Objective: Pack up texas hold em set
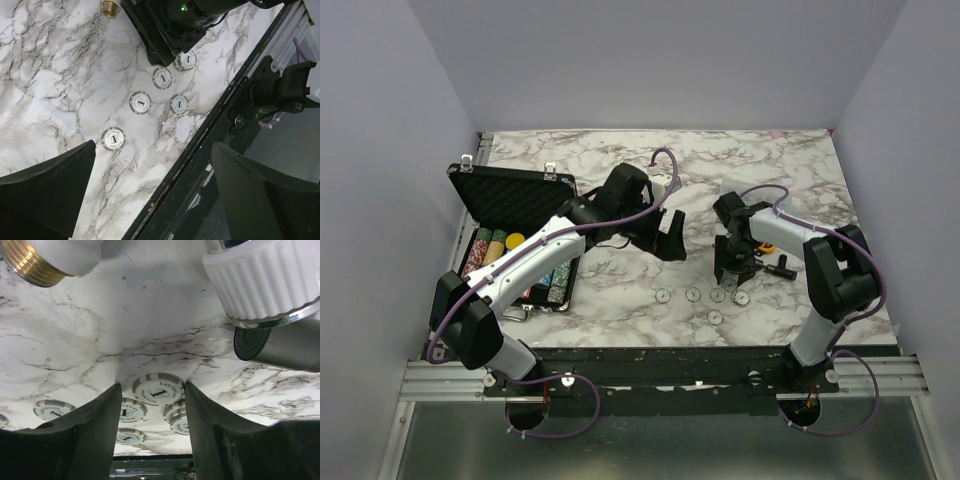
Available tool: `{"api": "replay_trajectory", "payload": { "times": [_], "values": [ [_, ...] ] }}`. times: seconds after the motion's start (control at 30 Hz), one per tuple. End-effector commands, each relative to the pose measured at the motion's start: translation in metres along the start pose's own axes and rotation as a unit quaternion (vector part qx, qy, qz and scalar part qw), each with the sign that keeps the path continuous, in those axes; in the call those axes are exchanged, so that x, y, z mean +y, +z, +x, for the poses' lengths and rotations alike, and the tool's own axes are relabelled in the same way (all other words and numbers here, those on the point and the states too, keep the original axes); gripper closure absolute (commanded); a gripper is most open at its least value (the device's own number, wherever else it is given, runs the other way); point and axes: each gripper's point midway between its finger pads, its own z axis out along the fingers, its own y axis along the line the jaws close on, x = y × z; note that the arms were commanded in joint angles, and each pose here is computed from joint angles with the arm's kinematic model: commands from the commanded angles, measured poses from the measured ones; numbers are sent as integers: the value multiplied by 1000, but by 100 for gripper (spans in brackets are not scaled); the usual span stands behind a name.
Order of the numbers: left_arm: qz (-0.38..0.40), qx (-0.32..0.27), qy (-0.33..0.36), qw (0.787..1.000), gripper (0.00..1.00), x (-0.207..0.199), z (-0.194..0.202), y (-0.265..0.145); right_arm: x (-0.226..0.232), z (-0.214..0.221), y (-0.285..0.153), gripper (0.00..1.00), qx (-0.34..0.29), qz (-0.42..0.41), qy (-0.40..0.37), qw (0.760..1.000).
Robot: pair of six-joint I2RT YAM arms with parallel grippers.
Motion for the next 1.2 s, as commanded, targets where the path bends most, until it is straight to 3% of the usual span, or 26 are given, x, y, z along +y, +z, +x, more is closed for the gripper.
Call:
{"api": "replay_trajectory", "payload": {
  "times": [0.0,0.37,0.67,1.17],
  "values": [
    [8,-3,10,1000,2,-3,0,1,-17,13,23,46,23,43,-7,999],
    [8,-5,10,1000,1,-3,0,0,-7,-7,6,63,-12,26,3,1000],
    [7,-6,11,1000,2,-3,-1,-1,2,-34,-33,66,-63,12,14,998],
    [22,-3,5,1000,1,-8,0,0,-39,32,-45,66,-15,59,54,997]
  ]
}}
